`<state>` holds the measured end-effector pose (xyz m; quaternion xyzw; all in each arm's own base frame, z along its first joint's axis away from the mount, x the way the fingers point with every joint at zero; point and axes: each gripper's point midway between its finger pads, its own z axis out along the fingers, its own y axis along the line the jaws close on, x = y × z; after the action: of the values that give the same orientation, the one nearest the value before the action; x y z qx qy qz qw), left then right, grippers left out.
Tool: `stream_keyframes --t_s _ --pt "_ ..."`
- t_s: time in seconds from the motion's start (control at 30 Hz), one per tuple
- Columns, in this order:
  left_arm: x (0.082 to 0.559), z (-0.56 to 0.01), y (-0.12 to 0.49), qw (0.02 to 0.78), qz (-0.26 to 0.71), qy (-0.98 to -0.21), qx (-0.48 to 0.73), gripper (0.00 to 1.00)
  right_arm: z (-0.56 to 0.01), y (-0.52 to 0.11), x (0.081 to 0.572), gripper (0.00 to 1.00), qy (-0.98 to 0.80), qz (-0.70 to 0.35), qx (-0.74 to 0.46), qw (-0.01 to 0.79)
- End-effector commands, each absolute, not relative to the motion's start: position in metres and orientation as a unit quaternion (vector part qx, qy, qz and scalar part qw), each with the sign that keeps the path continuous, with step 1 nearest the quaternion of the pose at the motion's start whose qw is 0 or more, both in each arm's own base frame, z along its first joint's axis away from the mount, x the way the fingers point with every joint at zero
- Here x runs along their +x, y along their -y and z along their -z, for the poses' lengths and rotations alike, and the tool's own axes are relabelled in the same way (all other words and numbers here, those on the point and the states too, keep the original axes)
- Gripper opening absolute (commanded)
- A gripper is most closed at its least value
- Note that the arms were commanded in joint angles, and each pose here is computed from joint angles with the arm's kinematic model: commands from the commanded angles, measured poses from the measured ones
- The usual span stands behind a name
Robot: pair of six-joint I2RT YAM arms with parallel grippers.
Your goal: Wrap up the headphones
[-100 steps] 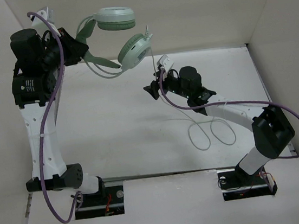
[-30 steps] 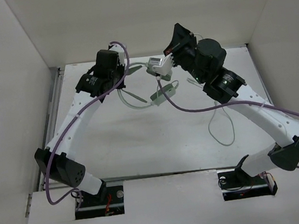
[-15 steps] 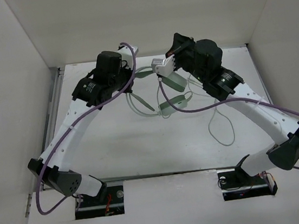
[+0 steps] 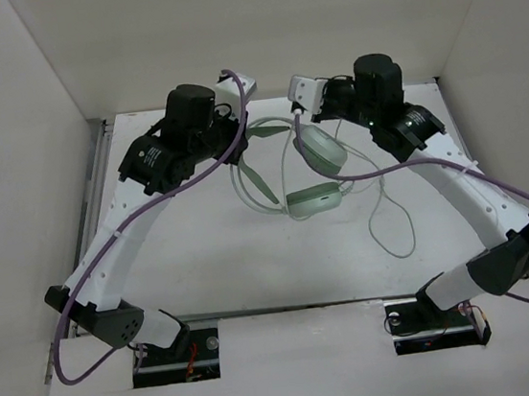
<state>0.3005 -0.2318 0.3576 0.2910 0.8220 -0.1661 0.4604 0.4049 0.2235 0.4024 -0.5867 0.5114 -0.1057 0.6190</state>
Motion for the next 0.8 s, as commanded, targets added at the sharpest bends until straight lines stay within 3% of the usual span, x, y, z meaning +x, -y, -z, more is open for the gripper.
stream_keyframes --t_s 0.0,0.43,0.77 --pt "0.288 -0.418 0.233 0.522 0.218 -0.776 0.280 0.00 -0.399 -0.225 0.392 0.06 -0.579 -0.045 -0.516 0.630" --pt "0.271 -0.463 0.260 0.525 0.295 -0.742 0.294 0.00 -0.395 -0.245 0.357 0.18 -0.625 -0.312 -0.419 0.580" --pt "0.288 -0.486 0.266 0.533 0.323 -0.737 0.261 0.00 -0.394 -0.269 0.317 0.28 -0.620 -0.518 -0.303 0.505"
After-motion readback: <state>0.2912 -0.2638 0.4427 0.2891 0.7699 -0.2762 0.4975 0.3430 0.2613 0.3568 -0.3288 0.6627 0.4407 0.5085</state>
